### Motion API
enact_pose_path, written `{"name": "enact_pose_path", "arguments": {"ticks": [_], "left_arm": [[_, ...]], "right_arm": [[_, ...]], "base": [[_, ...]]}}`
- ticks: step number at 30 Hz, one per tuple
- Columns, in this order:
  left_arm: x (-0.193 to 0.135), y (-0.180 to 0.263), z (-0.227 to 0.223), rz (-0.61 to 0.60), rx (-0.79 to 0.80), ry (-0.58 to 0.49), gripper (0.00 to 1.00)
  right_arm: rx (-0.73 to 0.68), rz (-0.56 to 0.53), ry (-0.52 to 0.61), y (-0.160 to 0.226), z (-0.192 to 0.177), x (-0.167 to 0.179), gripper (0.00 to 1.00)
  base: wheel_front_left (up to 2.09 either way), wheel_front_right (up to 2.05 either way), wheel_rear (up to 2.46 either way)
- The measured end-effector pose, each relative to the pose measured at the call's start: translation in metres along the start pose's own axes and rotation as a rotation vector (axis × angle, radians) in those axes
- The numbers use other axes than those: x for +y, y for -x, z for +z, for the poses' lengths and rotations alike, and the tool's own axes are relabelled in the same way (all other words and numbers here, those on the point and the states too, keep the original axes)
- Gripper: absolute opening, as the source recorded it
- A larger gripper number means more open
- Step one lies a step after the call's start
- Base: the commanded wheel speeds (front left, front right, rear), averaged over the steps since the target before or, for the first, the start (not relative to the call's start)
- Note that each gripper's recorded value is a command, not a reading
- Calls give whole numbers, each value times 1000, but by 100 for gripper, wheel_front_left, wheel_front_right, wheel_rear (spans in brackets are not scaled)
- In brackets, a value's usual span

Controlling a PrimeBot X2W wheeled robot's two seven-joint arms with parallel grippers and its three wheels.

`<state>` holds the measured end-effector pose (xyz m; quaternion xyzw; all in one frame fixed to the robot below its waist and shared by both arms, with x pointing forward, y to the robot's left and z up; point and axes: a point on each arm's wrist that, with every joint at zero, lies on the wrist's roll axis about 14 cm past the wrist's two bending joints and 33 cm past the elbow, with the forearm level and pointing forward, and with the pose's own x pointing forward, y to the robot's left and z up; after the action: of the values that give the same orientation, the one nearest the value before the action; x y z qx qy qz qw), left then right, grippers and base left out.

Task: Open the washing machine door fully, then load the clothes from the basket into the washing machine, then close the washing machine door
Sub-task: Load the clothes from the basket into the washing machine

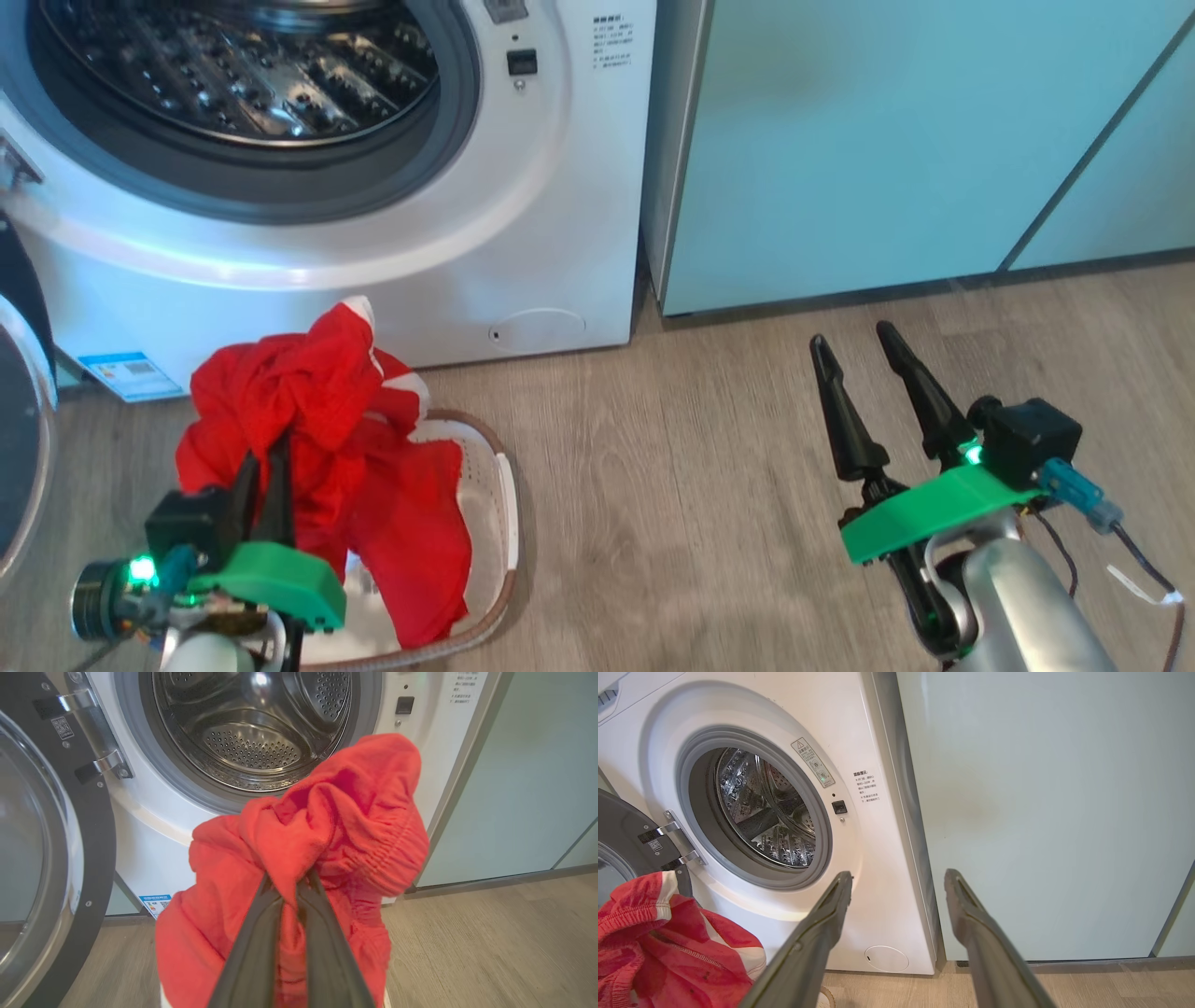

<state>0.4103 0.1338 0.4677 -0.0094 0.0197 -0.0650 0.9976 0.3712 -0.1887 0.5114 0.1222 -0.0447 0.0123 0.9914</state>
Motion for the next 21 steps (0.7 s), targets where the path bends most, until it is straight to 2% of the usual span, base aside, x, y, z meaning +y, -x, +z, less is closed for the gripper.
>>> {"name": "enact_pose_path", "arguments": {"ticks": [13, 21], "left_arm": [[-7, 22, 15, 0, -46, 74, 0], [-9, 22, 17, 0, -53, 78, 0]], "right_arm": [[-12, 9, -1, 6, 4, 3, 100], [0, 9, -2, 4, 0, 3, 100]], "base": [[0, 0, 0], [0, 0, 0]]}}
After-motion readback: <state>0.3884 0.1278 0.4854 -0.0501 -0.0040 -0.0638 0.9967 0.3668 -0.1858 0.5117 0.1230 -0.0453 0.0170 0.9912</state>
